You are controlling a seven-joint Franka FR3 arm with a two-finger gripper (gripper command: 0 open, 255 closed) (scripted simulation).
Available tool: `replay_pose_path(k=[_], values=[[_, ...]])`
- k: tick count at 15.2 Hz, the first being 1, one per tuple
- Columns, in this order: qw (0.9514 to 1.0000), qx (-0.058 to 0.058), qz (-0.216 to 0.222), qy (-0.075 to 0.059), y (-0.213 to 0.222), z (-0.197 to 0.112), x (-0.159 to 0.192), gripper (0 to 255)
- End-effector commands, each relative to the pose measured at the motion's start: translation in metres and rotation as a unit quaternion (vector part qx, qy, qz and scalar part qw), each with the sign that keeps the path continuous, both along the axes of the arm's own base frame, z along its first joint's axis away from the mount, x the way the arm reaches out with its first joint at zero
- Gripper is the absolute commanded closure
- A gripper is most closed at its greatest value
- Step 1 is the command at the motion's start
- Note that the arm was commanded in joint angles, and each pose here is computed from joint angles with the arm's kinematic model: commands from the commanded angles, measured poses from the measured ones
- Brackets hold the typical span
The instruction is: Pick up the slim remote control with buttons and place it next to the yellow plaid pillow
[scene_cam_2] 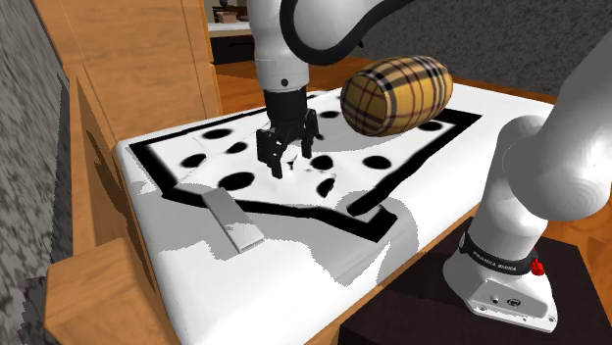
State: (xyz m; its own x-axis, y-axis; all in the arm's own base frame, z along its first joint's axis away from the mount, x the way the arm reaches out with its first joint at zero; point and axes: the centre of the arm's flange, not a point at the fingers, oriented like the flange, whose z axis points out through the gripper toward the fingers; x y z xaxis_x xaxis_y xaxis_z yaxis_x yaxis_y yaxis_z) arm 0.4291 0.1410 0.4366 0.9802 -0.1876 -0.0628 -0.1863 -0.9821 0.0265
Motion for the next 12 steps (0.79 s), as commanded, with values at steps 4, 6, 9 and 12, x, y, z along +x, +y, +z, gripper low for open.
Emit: replay_pose_path(k=[4, 6, 9, 12], values=[[0.9998, -0.001, -0.015, -0.015, 0.039, -0.03, 0.043, 0], [0.9995, -0.002, -0.021, -0.021, 0.054, -0.041, 0.06, 0], [0.9991, -0.003, -0.03, -0.03, 0.076, -0.056, 0.087, 0], [0.9987, -0.004, -0.036, -0.036, 0.09, -0.071, 0.104, 0]])
